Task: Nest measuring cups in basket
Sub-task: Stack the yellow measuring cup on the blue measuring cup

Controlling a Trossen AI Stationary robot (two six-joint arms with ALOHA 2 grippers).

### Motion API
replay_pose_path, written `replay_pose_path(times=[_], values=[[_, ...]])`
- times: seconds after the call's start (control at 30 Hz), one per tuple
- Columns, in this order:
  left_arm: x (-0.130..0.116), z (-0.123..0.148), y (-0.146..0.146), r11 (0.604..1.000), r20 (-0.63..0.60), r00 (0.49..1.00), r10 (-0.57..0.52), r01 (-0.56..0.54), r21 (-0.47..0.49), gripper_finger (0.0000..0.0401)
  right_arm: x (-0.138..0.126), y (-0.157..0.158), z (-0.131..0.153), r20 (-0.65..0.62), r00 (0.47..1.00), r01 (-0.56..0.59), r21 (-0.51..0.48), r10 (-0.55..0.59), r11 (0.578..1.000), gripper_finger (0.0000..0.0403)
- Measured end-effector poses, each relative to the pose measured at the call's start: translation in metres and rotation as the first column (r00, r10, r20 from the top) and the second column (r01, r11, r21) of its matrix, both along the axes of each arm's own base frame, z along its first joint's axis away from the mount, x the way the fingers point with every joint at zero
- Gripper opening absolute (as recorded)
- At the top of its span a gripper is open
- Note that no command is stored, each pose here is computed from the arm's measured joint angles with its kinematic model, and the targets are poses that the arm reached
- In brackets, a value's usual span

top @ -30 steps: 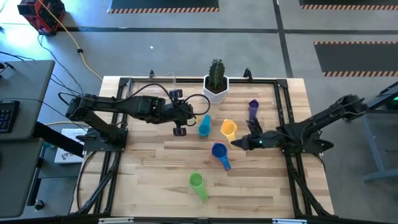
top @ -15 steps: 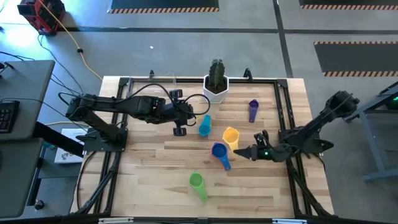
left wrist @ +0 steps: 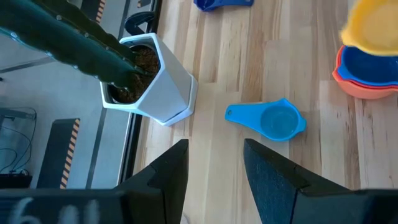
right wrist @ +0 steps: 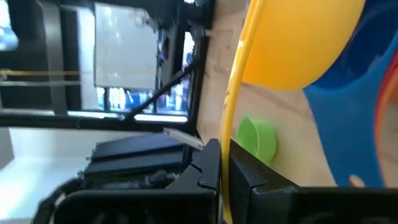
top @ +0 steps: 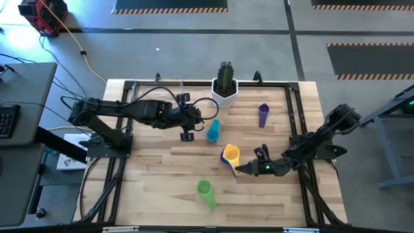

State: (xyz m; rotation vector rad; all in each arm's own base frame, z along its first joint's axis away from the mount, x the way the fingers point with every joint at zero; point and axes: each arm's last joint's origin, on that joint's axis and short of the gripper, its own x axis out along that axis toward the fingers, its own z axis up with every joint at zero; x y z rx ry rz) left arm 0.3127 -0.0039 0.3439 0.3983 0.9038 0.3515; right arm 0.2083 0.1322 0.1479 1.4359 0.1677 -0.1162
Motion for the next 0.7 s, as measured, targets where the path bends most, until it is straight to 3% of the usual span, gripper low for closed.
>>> replay_pose_path(times=[0.7], values=[[0.000,0.000,0.000,1.000,0.000,1.000,0.000,0.000,0.000,0.0143,0.018,-0.001,-0.021,-0.089,0.996,0.010,0.021,-0.009,1.000,0.0000]])
